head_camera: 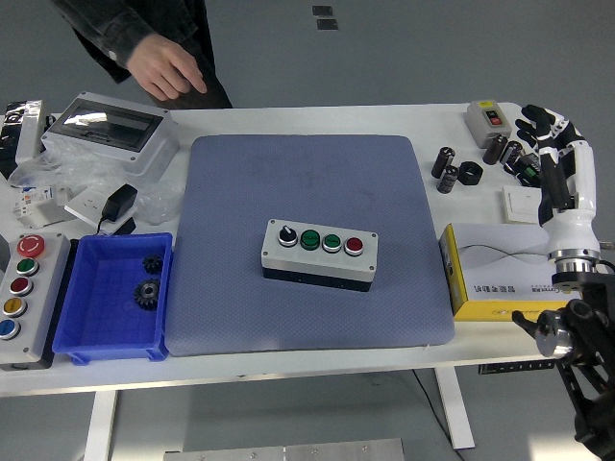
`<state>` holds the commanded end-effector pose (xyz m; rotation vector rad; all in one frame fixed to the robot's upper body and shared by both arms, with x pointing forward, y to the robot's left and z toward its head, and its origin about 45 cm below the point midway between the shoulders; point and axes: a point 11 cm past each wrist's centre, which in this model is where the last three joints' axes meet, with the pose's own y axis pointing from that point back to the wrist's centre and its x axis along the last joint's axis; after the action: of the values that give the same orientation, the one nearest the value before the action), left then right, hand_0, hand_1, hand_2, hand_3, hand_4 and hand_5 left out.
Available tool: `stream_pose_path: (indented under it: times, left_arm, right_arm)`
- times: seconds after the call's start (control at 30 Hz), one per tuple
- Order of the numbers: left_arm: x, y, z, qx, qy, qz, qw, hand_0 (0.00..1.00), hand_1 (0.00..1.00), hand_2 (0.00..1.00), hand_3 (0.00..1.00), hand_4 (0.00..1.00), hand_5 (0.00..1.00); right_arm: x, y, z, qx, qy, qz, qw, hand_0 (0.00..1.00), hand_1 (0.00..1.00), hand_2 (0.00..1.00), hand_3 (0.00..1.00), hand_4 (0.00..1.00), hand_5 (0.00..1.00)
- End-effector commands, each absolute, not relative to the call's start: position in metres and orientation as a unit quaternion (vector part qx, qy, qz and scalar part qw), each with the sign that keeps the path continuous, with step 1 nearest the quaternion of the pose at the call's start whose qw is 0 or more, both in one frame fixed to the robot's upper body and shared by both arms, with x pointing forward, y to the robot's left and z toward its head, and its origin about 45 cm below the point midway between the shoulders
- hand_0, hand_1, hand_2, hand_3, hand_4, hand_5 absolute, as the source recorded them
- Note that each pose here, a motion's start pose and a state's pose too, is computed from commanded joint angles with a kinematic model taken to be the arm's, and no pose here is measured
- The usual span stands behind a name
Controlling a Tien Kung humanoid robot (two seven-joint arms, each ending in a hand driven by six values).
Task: Pick up the button,place it on the desk,press the button,press the button
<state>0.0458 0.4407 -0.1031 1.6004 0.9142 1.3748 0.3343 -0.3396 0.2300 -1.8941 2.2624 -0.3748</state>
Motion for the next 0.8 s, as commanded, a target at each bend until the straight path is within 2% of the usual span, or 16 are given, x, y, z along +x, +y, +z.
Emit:
stream_pose_path:
  times: [0.8]
  left_arm:
    - [0.0507, 0.4386, -0.1031, 0.637, 0.359, 0.543, 0.412, 0.614, 0.518, 0.531, 0.604, 0.624, 0.217]
  right_arm:
    - [0.3344, -0.3391, 0.2209, -0.633, 0.762, -0.122, 0.064, 0.784, 0.738, 0.747, 0.713, 0.843, 0.682]
